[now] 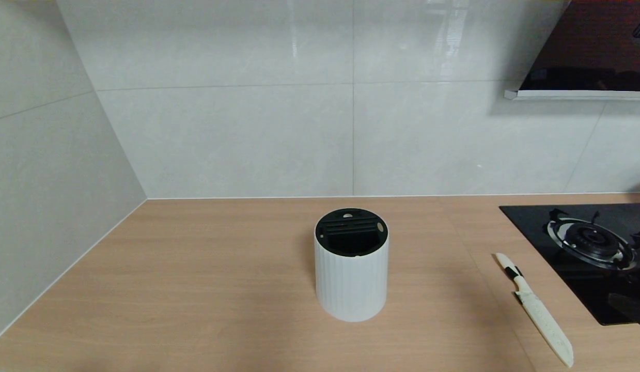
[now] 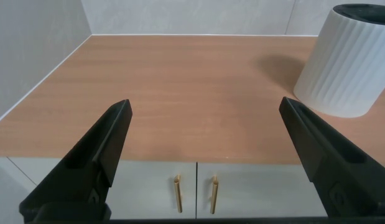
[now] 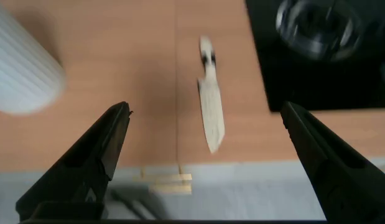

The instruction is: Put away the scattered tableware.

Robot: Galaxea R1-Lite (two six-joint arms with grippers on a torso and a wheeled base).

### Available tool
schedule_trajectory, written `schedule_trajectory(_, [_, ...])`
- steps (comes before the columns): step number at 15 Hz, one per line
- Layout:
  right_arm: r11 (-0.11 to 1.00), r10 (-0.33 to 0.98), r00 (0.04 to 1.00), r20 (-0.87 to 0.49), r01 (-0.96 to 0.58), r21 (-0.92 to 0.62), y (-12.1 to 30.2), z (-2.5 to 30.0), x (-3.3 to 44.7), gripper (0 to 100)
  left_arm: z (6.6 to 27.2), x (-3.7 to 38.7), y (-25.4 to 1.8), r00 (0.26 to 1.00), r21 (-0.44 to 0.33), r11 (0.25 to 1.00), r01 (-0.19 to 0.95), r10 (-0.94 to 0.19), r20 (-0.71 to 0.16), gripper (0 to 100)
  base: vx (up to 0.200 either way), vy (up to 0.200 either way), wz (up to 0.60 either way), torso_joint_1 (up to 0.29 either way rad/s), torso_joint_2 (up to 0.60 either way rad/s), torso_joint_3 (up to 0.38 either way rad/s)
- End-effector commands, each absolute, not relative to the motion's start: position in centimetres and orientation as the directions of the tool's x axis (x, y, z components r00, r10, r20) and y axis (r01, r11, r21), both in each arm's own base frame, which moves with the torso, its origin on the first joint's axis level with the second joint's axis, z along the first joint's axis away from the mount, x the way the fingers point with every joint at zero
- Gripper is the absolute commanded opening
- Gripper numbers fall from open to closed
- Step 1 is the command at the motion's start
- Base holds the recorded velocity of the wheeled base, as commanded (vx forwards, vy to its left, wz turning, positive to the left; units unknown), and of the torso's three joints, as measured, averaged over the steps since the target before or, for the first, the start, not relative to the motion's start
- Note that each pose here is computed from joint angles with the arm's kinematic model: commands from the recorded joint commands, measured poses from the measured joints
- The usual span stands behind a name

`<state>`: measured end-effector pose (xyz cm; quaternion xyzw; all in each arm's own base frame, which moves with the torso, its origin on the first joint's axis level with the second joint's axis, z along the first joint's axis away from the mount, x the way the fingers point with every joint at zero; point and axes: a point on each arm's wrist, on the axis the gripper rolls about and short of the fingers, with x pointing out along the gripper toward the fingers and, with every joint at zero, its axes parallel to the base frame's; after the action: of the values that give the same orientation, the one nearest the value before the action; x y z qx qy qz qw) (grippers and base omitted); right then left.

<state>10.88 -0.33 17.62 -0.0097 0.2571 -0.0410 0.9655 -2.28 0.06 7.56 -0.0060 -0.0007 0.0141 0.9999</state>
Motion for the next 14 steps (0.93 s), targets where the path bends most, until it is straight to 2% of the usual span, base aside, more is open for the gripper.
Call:
schedule_trajectory(1, [0.998, -0.063, 0.744, -0.665, 0.052, -0.036, -0.4, 14.7, 13.8, 100, 7.6, -2.3, 0.1, 1.0, -0.012, 1.0, -0.029, 0.029, 0.002, 100, 0.0, 0.0, 0.0, 0.0, 0.0, 0.0])
schedule_trajectory(4, [1.0, 0.009, 0.659, -0.752, -0.006, 0.007, -0.3, 12.8, 16.1, 100, 7.6, -2.3, 0.1, 1.0, -0.012, 1.0, -0.029, 0.029, 0.002, 100, 0.0, 0.0, 0.0, 0.0, 0.0, 0.0])
schedule_trajectory(8, [1.0, -0.005, 0.592, -0.806, 0.012, 0.003, -0.6, 9.7, 19.4, 100, 7.6, -2.3, 0.1, 1.0, -0.012, 1.0, -0.029, 0.029, 0.002, 100, 0.0, 0.0, 0.0, 0.0, 0.0, 0.0])
schedule_trajectory(14, [0.998, -0.034, 0.557, -0.83, 0.056, -0.004, -2.2, 3.6, 24.6, 100, 7.6, -2.3, 0.1, 1.0, -0.012, 1.0, -0.029, 0.029, 0.002, 100, 0.0, 0.0, 0.0, 0.0, 0.0, 0.0])
